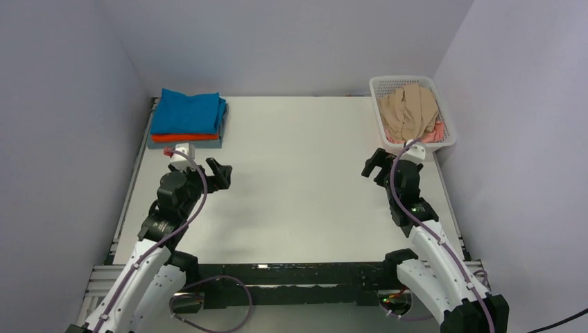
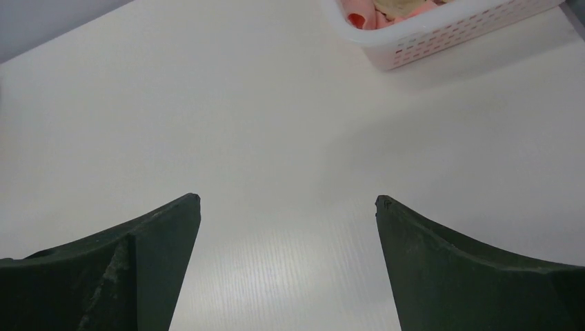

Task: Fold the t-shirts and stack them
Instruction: Grab crumpled tshirt from bin with the right arm

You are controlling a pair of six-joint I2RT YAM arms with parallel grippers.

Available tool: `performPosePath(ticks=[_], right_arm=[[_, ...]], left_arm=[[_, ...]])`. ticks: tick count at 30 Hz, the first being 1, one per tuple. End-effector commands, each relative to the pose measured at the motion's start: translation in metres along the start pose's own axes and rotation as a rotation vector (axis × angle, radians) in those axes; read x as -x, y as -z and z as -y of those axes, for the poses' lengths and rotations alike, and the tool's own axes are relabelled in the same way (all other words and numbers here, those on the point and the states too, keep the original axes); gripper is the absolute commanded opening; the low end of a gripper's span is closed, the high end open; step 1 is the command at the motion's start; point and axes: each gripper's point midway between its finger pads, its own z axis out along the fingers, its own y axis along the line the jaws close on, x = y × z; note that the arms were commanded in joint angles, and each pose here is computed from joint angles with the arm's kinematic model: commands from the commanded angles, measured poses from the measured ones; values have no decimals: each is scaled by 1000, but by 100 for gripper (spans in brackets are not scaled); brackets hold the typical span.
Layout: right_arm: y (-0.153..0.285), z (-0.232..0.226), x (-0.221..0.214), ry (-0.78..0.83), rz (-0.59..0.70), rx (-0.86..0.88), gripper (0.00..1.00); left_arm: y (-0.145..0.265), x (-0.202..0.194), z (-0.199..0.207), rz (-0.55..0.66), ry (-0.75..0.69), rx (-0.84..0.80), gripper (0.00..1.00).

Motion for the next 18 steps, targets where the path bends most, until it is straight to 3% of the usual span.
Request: performPosePath(ticks=[1,7,12,15,18], right_arm=[[-8,-14,35,-32,112,32,100],[-41,-24,93,-3,178,-84,100],[-108,5,131,147,66,-345,100],[-164,33,131,194,-48,-409,100],[-210,63,151,228,-73,-445,100]], left_arm=[[-5,34,8,101,-11,-3,99],[-20,46,17,127,-1,-33,99],[-36,34,13,78,-14,-16,99],[-38,29,7,54,-26,12,99],[-39,25,2,56,-31,33,99]])
